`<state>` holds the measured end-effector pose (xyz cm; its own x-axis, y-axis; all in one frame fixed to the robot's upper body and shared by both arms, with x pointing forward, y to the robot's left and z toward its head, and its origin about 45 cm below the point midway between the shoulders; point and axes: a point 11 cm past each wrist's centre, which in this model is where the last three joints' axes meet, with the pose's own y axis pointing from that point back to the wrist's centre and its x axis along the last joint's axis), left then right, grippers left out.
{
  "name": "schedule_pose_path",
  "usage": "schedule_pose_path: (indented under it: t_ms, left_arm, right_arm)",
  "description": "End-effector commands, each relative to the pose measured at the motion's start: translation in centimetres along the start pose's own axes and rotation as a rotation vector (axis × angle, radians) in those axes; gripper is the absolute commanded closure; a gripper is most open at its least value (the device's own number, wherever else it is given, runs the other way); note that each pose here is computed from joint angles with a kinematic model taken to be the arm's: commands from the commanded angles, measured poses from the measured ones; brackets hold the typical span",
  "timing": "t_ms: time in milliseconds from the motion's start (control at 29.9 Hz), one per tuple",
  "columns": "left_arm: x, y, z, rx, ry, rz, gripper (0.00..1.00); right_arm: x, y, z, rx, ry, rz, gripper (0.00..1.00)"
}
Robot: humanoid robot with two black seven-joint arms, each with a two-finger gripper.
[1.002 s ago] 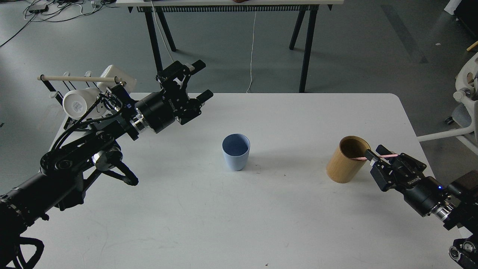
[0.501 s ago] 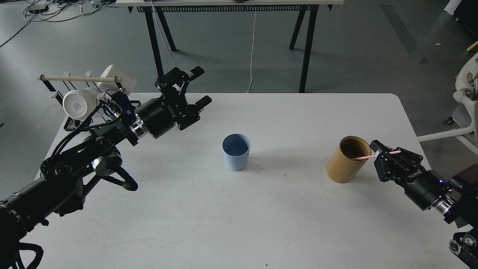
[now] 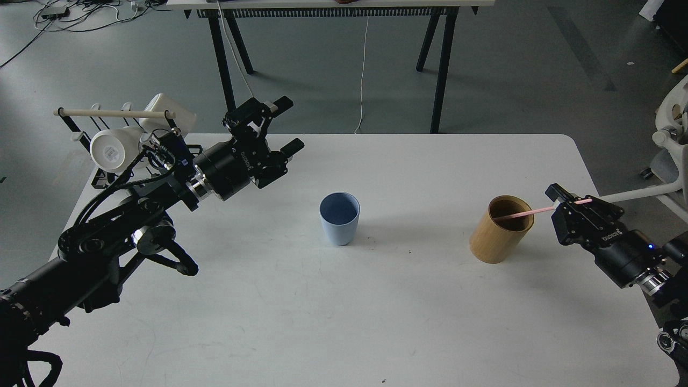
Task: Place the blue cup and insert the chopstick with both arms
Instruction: 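Reach the right gripper to the pink straw in the tan cup, then pull the pink straw up out of the tan cup, then carry the pink straw over the blue cup and lower it in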
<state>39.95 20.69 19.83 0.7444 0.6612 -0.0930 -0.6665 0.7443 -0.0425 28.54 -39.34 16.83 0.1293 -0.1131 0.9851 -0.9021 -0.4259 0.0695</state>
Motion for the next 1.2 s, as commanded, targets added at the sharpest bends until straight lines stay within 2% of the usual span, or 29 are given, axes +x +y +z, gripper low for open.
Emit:
schedule_pose_path:
  t_ms: [0, 301, 635, 768, 902, 1002, 1169]
  left_arm:
    - [-0.1, 0.0, 0.0, -0.002, 0.003, 0.000, 0.01]
    - [-0.1, 0.0, 0.0, -0.002, 0.003, -0.001, 0.01]
    - [0.3, 0.8, -0.2, 0.008, 0.003, 0.010, 0.01]
    - [0.9, 1.2, 0.2, -0.001, 0.000, 0.029, 0.01]
    - [1.5, 2.1, -0.1, -0.001, 0.007, 0.057, 0.01]
    - [2.2, 2.8, 0.1, 0.007, -0.005, 0.072, 0.01]
    - [3.8, 4.7, 0.1, 0.037, -0.028, 0.113, 0.01]
  right_arm:
    - [1.7, -0.1, 0.1, 0.002, -0.014, 0.038, 1.00]
    - [7.2, 0.0, -0.4, 0.034, -0.051, 0.119, 1.00]
    - [13.4, -0.8, -3.6, 0.136, -0.116, 0.251, 1.00]
    - [16.8, -3.9, -5.0, 0.216, -0.084, 0.349, 1.00]
    - [15.0, -9.4, -8.2, 0.325, -0.107, 0.315, 1.00]
    - [11.2, -12.7, -10.5, 0.386, -0.110, 0.202, 1.00]
    - [7.7, -15.8, -13.9, 0.466, -0.098, 0.105, 1.00]
